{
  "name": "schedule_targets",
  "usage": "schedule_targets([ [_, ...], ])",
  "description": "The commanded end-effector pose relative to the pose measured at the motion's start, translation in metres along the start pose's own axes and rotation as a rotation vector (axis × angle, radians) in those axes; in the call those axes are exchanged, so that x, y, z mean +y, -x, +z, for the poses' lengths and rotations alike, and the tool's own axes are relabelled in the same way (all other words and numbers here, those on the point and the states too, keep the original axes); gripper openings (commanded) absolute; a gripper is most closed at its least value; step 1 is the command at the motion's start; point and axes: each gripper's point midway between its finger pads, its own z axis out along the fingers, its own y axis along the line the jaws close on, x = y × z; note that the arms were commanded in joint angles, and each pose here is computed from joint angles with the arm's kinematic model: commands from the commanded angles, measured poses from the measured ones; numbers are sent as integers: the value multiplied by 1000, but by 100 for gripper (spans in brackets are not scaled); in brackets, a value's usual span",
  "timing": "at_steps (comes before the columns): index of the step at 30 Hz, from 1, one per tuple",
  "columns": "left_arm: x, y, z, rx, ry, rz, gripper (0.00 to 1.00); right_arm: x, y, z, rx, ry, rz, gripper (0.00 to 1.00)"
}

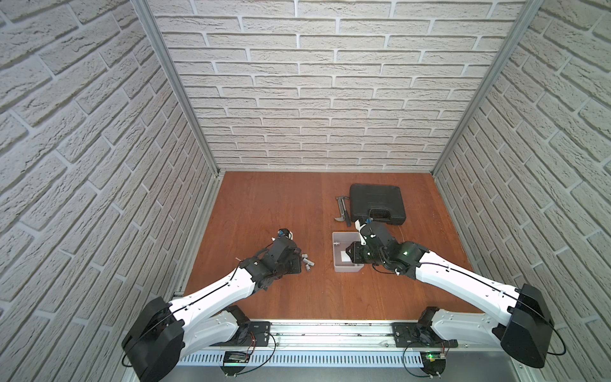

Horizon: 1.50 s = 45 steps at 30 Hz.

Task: Put the socket on the desktop into the storage box
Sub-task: Pick up the socket head at the center of the board, then place the socket head in the storage box.

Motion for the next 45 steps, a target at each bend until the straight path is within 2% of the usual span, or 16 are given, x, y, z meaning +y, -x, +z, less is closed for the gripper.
schedule_targets([
  [1, -50, 26, -22, -111, -315, -28, 0, 6, 8, -1, -30, 26, 14, 26],
  [6, -86, 38, -60, -214, -602, -30, 0, 7, 12, -5, -48, 32, 17, 26],
  [9, -101, 40, -78, -242, -718, -11, 0, 7, 12, -4, -45, 30, 19, 26],
  [16, -121, 39, -95, -231, -843, 26, 0, 6, 12, -4, -52, 34, 25, 23],
  [27, -126, 38, -85, -195, -799, 77, 0, -11, 10, -10, -74, -32, 44, 2],
  [35, -131, 36, -59, -135, -656, 150, 0, -32, 6, -11, -76, -117, 75, 2],
  [45, -120, 33, 5, -24, -340, 195, 0, -62, 5, -25, -111, -203, 128, 2],
])
